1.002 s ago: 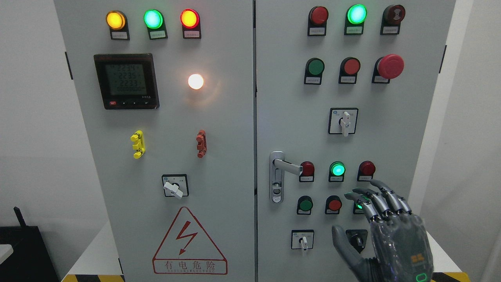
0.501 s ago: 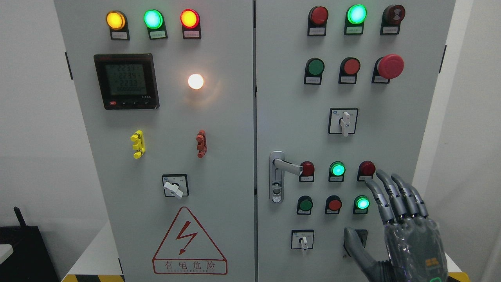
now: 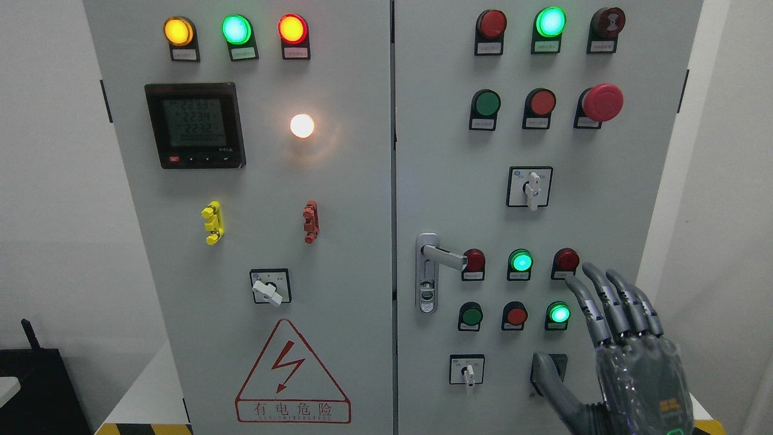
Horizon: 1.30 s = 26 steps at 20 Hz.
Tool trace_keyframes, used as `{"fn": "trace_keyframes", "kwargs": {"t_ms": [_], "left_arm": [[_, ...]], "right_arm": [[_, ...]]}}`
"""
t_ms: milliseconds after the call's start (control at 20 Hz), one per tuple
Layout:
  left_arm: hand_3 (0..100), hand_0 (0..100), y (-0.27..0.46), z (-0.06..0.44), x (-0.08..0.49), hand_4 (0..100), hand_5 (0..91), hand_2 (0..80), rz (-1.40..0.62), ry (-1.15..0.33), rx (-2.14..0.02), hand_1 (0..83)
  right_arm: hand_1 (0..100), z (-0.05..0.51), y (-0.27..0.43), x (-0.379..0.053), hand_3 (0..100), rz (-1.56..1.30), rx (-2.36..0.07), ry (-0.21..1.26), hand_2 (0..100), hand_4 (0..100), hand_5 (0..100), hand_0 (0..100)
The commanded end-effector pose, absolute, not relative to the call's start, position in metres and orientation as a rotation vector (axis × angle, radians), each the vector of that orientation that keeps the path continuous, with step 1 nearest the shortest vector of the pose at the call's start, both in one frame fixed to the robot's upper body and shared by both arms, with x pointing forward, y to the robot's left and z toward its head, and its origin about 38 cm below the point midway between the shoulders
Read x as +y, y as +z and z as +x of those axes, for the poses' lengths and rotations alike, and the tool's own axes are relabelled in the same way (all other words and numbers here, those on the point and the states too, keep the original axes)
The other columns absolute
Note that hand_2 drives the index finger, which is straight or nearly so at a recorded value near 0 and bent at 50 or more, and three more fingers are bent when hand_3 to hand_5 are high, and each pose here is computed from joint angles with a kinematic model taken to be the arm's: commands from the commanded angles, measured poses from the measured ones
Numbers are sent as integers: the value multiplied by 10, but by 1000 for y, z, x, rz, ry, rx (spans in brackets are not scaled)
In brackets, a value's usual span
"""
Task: Release door handle
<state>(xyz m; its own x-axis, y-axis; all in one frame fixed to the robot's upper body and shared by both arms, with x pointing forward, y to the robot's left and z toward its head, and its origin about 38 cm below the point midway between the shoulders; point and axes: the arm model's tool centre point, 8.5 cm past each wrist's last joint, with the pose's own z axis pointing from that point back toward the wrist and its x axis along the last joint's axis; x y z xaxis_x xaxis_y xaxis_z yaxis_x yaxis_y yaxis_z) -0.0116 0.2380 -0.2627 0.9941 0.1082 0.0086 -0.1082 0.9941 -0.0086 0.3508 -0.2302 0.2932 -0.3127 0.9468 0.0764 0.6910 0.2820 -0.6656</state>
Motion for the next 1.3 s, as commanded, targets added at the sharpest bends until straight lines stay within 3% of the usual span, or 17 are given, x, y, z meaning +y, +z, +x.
{"fn": "trace_keyframes", "kwargs": {"t_ms": [0, 1253], "left_arm": [[0, 120, -263, 5, 239, 0, 0, 0, -8, 123, -35, 389], [0, 120, -263, 5, 238, 0, 0, 0, -10, 123, -35, 389]], "right_arm": [[54, 352, 297, -225, 1, -1453, -2110, 711, 0, 0, 0, 396], [100, 355, 302, -214, 44, -1433, -2144, 721, 0, 0, 0, 374]]}}
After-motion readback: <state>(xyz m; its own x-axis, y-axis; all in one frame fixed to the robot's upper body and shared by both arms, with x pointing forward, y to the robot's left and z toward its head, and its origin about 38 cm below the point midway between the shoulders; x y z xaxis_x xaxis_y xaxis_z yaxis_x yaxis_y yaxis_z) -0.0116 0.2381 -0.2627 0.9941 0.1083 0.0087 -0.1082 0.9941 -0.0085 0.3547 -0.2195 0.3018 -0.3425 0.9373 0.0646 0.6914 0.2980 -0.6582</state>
